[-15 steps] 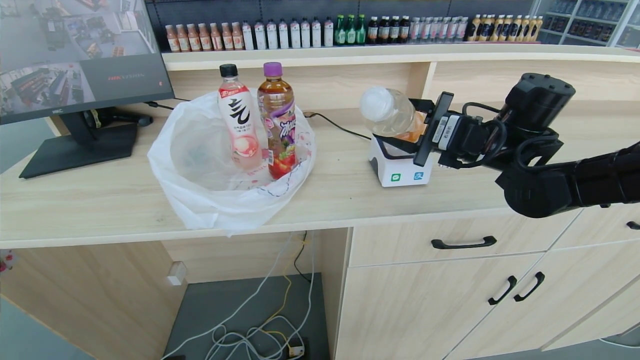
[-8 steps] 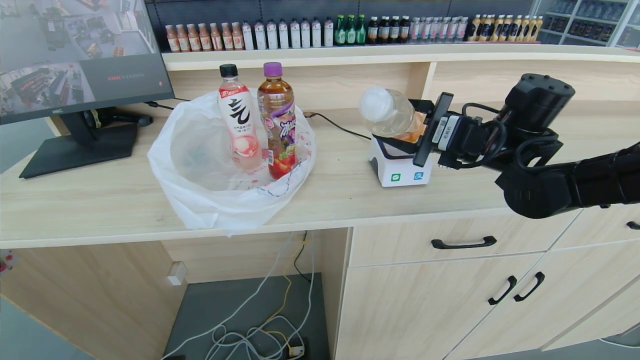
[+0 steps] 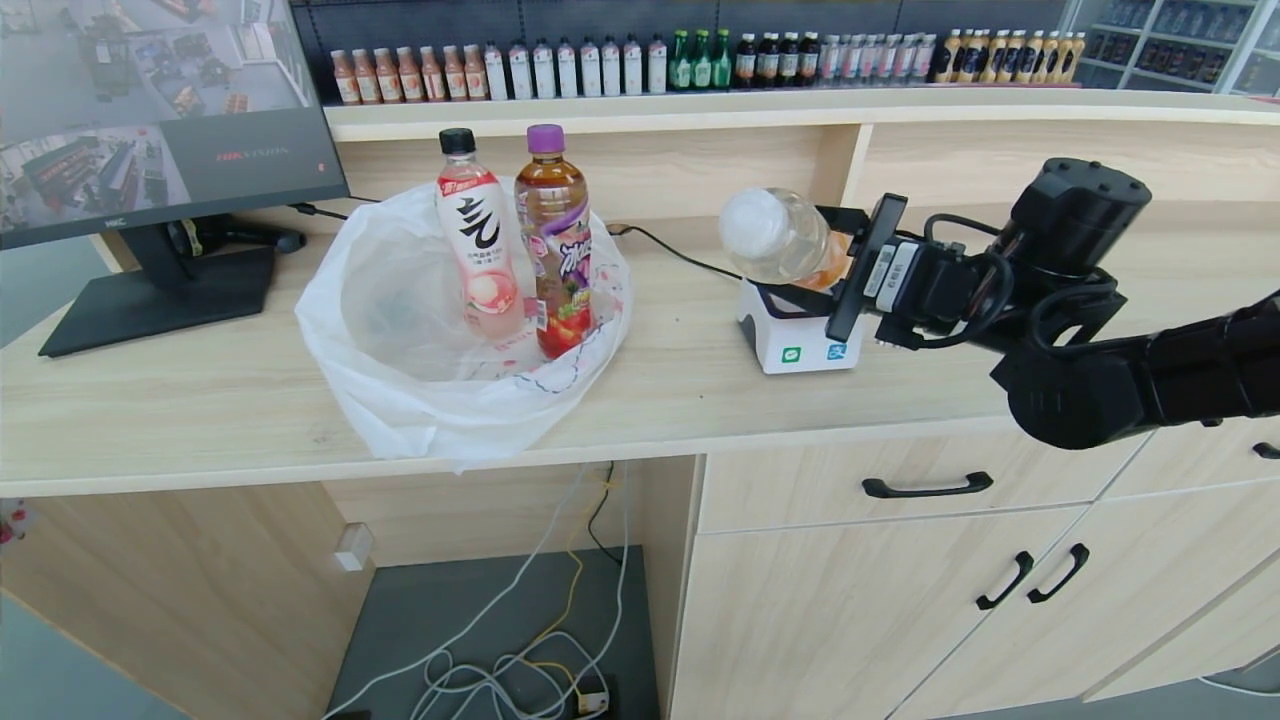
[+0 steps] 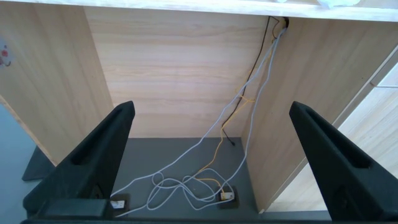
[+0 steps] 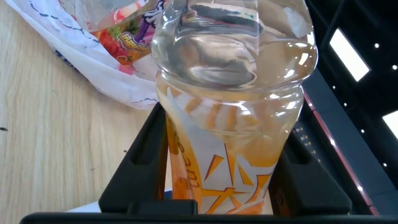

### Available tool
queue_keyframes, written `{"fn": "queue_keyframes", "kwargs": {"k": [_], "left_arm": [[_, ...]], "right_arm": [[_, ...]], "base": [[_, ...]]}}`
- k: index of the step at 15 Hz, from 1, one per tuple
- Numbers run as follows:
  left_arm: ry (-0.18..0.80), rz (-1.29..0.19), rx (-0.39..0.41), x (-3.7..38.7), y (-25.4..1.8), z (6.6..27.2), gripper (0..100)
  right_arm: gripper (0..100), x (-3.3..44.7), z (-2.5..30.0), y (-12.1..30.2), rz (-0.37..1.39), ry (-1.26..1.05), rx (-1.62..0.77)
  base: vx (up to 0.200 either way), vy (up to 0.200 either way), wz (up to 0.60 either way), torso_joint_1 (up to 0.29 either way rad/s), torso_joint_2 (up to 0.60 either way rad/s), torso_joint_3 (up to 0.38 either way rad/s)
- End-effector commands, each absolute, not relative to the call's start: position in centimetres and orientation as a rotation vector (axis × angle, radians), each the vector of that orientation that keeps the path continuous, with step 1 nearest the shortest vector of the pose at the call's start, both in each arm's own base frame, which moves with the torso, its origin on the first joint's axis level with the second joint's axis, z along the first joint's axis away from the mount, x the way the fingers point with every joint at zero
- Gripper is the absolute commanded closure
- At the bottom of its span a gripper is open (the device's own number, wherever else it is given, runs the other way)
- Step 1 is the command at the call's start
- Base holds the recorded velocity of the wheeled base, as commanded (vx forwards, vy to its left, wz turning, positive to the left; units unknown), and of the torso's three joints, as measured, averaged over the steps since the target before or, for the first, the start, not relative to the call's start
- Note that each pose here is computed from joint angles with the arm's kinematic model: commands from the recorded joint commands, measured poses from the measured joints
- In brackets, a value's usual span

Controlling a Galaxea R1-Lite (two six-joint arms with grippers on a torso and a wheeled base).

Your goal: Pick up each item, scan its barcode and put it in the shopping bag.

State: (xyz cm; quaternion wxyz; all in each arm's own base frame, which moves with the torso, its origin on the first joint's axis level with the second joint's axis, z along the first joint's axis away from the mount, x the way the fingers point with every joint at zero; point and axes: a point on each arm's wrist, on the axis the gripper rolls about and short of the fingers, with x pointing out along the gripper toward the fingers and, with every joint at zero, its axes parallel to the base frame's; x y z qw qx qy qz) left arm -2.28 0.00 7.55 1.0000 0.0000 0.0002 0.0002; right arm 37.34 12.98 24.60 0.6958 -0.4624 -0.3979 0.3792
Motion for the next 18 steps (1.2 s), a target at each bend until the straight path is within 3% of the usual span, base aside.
{"fn": "queue_keyframes", "kwargs": {"k": [1, 14, 18], "left_arm": [[0.0, 0.0, 0.0, -2.3, 0.0, 7.5, 0], [0.0, 0.0, 0.0, -2.3, 0.0, 7.5, 0], [0.0, 0.0, 0.0, -2.3, 0.0, 7.5, 0]], "right_arm": [[100, 37.3, 24.6, 13.0, 0.848, -0.888, -1.03], [100, 36.1, 25.6, 14.1, 0.846, -0.904, -0.969], [100, 33.8, 26.9, 14.2, 0.801, -0.896, -0.9]], "base": [[0.0, 0.0, 0.0, 0.0, 0.0, 0.0], [0.0, 0.0, 0.0, 0.0, 0.0, 0.0], [0.0, 0.0, 0.0, 0.0, 0.0, 0.0]]}}
